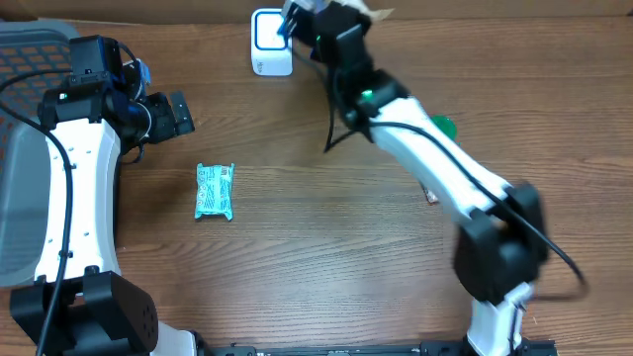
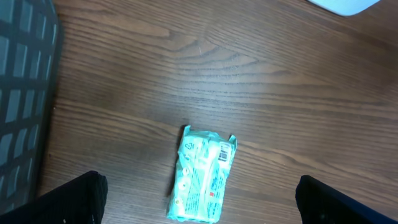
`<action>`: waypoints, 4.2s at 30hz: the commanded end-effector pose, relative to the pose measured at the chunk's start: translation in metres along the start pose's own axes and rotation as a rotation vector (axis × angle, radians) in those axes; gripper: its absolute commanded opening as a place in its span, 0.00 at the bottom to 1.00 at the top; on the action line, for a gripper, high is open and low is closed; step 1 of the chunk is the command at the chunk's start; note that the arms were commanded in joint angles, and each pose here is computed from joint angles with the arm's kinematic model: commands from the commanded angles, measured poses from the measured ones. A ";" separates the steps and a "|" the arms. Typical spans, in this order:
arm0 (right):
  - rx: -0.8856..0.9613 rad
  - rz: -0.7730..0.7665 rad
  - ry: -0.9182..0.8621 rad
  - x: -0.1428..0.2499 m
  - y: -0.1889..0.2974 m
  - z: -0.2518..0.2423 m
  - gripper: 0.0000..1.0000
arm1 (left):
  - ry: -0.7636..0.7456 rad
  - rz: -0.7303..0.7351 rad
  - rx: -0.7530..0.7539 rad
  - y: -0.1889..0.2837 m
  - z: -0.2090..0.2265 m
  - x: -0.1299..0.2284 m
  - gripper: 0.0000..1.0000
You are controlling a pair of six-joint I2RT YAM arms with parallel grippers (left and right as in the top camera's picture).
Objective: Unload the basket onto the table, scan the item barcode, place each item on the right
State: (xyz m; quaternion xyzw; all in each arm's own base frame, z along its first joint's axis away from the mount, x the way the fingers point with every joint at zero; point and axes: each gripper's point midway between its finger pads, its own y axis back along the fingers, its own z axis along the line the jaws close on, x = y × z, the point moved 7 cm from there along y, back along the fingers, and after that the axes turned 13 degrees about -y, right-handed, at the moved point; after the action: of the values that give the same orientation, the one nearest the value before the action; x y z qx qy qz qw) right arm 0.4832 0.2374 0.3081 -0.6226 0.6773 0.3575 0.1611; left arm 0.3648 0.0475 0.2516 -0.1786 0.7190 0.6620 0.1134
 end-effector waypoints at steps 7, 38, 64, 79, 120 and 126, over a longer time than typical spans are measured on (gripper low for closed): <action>-0.504 0.066 -0.715 -0.006 0.158 -0.068 0.04 | -0.012 0.002 -0.003 -0.001 0.000 0.000 0.99; -0.602 0.887 -1.429 0.248 0.152 -0.109 0.04 | -0.012 0.002 -0.003 -0.001 0.000 0.000 0.99; -0.437 0.986 -1.464 0.298 0.152 -0.116 0.04 | -0.012 0.002 -0.003 -0.001 0.000 0.000 0.99; -0.421 1.025 -1.515 0.303 0.143 -0.114 0.78 | -0.012 0.002 -0.003 -0.001 0.000 0.000 1.00; -0.685 0.833 -1.339 0.162 0.179 -0.127 1.00 | 0.181 0.018 0.163 0.000 -0.017 0.001 1.00; -0.684 0.832 -1.339 0.162 0.179 -0.127 1.00 | 0.170 0.036 0.172 0.001 -0.018 0.004 1.00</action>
State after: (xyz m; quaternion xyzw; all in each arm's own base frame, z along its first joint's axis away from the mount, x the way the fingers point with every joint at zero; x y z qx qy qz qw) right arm 0.3122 0.0258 0.3324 0.0207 0.4660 0.8657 0.1813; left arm 0.3616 0.0321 0.2521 -0.2116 0.7752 0.5927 0.0557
